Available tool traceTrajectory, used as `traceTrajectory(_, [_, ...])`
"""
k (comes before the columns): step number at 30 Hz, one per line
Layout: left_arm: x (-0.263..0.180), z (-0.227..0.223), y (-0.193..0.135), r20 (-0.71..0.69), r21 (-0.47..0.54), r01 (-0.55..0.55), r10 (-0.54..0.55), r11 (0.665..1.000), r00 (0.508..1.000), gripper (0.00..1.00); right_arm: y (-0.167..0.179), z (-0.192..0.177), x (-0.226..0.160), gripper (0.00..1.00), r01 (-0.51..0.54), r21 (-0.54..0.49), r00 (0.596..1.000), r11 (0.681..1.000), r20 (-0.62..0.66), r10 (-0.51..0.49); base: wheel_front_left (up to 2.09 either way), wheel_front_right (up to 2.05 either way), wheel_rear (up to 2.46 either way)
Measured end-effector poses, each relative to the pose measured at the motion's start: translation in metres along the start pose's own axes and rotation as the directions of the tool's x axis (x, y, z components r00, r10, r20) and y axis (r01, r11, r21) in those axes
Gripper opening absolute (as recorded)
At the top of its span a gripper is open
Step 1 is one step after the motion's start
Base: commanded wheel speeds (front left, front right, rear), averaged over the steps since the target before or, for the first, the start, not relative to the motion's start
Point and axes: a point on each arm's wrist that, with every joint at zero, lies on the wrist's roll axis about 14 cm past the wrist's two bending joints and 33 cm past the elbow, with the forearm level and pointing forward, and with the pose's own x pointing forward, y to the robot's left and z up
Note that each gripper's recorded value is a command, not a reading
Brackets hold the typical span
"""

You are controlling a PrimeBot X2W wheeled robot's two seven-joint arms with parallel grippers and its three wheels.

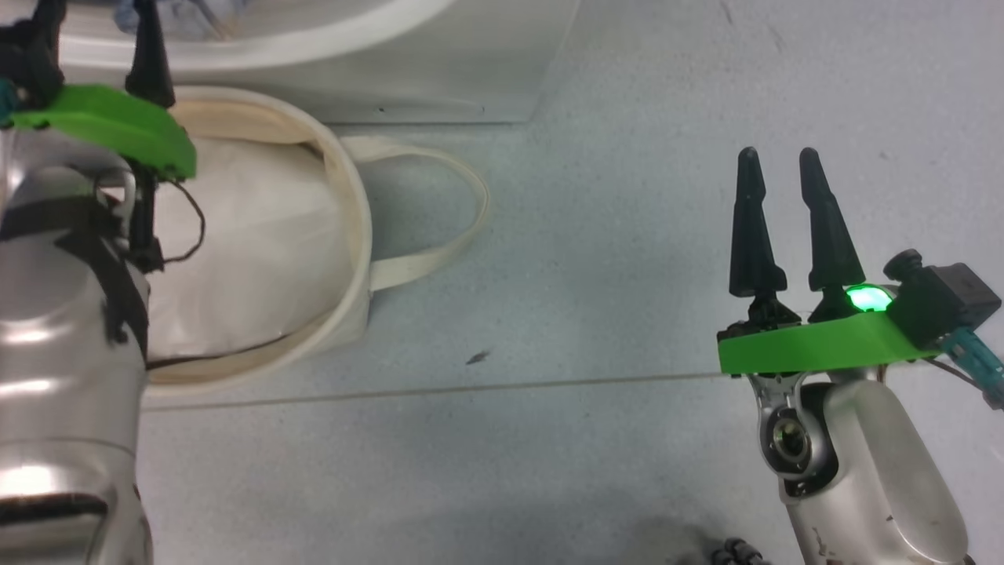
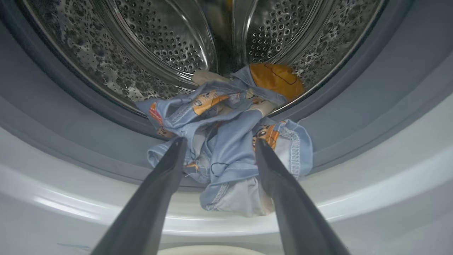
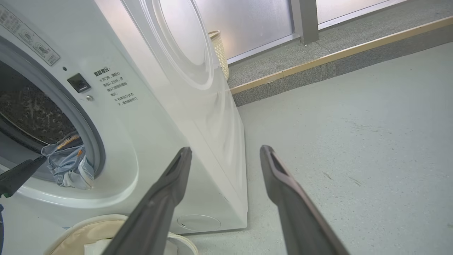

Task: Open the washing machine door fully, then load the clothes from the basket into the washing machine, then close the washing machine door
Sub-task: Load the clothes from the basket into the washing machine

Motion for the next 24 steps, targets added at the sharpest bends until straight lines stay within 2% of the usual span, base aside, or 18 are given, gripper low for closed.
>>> traceTrajectory(6, [0.017, -0.039, -0.013, -0.123, 0.050, 0.029, -0.022, 0.998, 0.992, 1.00, -0.012, -0.014, 0.003, 1.00, 0.023, -0.004, 0.999, 1.000, -0.029, -0.023, 0.00, 0.00, 0.00])
traceTrajectory(12, [0.033, -0.035, -0.020, -0.138, 0.110, 0.024, -0.009, 0.994, 0.990, 1.00, -0.016, -0.015, 0.004, 1.00, 0.031, -0.004, 0.999, 1.000, -0.031, -0.031, 0.00, 0.00, 0.00])
traceTrajectory(24, [0.057, -0.038, -0.029, -0.198, 0.089, 0.019, 0.000, 0.996, 0.980, 1.00, -0.020, -0.025, 0.008, 1.00, 0.032, -0.003, 0.998, 0.999, -0.047, -0.032, 0.00, 0.00, 0.00])
